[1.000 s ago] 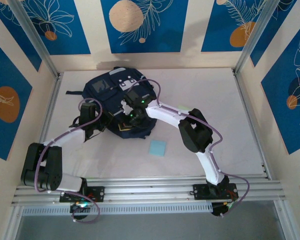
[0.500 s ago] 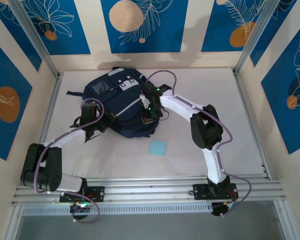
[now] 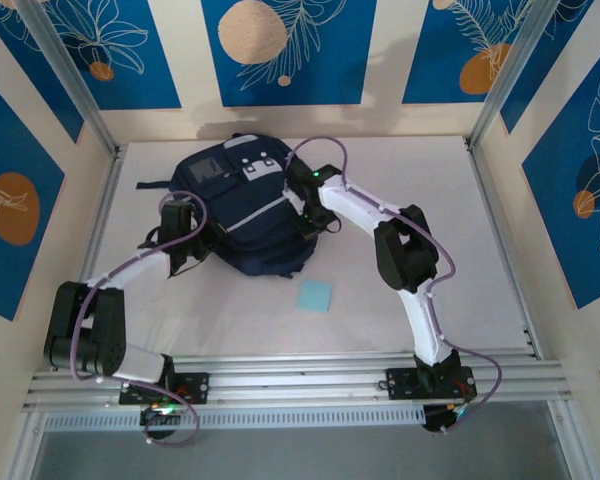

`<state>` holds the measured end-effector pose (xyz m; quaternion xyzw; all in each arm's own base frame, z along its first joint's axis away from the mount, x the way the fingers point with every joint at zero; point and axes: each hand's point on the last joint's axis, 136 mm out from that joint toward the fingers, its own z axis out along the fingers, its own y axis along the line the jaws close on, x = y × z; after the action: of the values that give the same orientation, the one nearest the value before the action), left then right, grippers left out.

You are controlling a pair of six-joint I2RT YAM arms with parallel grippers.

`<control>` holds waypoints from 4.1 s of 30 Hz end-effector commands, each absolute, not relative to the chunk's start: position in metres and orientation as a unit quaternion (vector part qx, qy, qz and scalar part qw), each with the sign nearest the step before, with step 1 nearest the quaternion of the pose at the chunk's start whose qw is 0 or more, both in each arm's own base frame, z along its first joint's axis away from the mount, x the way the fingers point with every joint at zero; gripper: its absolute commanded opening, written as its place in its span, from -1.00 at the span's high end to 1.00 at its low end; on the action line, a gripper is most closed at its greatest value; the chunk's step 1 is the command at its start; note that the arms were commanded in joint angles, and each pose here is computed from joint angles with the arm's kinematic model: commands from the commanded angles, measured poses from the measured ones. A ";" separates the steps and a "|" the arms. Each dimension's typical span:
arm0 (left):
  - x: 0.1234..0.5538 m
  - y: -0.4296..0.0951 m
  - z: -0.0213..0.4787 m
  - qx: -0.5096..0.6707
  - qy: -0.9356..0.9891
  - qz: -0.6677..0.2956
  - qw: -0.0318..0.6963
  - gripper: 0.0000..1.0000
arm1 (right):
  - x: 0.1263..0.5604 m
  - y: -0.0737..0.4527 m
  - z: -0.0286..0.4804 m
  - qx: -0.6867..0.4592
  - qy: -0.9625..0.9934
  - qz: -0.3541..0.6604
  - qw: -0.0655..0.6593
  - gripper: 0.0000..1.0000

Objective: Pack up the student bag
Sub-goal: Zip the student bag at the top-center of the table.

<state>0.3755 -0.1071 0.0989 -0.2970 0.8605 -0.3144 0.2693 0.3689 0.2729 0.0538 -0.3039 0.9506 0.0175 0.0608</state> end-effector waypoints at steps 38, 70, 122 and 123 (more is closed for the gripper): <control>0.309 -0.065 0.038 -0.364 0.890 -0.222 0.161 -0.35 | 0.283 0.463 0.100 -0.186 0.920 0.346 0.012 1.00; 0.297 -0.040 0.012 -0.361 0.906 -0.142 0.168 1.00 | 0.407 0.170 0.087 -0.192 0.973 -0.108 0.075 1.00; 0.329 -0.098 0.078 -0.265 0.894 -0.254 0.258 1.00 | 0.372 0.372 0.107 -0.071 0.947 0.293 0.107 -0.34; 0.330 -0.099 0.079 -0.266 0.892 -0.256 0.260 1.00 | 0.366 0.373 0.104 -0.071 0.949 0.289 0.101 -0.34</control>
<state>0.3216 -0.0865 0.0612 -0.2830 0.9004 -0.2298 0.2373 0.3797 0.3499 0.1044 -0.0606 0.9571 0.2573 0.1189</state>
